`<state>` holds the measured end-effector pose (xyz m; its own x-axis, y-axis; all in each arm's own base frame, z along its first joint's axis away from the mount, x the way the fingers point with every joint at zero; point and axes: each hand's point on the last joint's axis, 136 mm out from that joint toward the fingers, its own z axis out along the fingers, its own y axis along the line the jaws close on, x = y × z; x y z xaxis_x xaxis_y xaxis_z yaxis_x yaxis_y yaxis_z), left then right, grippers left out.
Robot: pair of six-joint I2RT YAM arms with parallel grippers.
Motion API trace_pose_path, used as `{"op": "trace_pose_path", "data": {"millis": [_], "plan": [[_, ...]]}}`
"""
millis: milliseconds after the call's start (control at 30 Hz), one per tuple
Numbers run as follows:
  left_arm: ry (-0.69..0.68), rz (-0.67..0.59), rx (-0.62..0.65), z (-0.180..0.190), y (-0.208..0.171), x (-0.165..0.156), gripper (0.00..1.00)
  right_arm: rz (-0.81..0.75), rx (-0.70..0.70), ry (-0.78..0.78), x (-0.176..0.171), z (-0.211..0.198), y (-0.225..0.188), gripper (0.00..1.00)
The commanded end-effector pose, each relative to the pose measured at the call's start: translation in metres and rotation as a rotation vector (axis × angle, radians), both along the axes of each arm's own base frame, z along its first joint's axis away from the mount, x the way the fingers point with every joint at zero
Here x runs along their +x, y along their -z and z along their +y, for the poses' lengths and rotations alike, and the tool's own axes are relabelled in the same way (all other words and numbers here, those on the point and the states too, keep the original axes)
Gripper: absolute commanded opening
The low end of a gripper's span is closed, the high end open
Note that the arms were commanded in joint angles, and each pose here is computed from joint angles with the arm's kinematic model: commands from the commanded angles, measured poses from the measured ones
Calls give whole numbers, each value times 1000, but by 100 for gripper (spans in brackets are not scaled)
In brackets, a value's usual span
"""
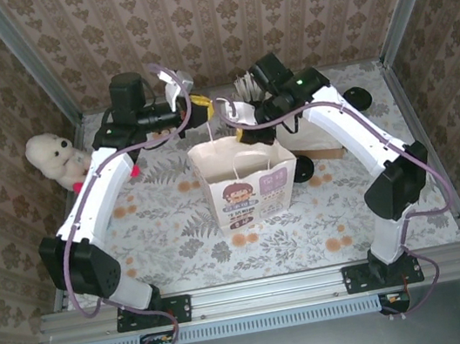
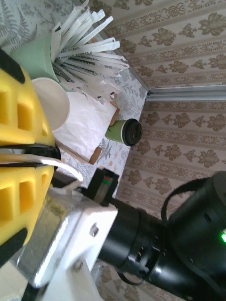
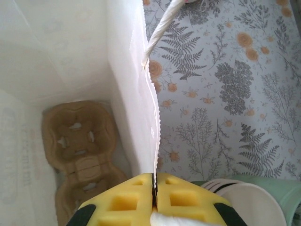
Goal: Pack the takeout coffee
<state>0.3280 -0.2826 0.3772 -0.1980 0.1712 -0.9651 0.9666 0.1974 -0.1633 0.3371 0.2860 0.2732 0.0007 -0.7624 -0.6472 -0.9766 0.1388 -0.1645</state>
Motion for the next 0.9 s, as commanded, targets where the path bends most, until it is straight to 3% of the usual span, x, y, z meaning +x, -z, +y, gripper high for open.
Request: {"op": "trace_pose_path", "data": {"millis": [0,100,200,367,467,733,867], "plan": [[-53,-23,-22,15,-25,-2,37,-1,50,151,-3,3,-20,0],[-262,-23,1,36,-31,17,77,-12,80,288,1,0,-24,0],[-576,-32,32,74,-34,43,99,16,140,431,5,-4,-27,0],[-1128,49,101,165,-20,63,100,82,167,649,1,-14,-22,0],[-1320,105,165,203,-1,56,100,88,177,791,0,-16,-25,0],[-1587,243,227,255,56,25,100,183,308,1091,2,-24,-20,0],[-1682,389,261,266,92,7,100,203,375,1181,7,-28,-17,0]]}}
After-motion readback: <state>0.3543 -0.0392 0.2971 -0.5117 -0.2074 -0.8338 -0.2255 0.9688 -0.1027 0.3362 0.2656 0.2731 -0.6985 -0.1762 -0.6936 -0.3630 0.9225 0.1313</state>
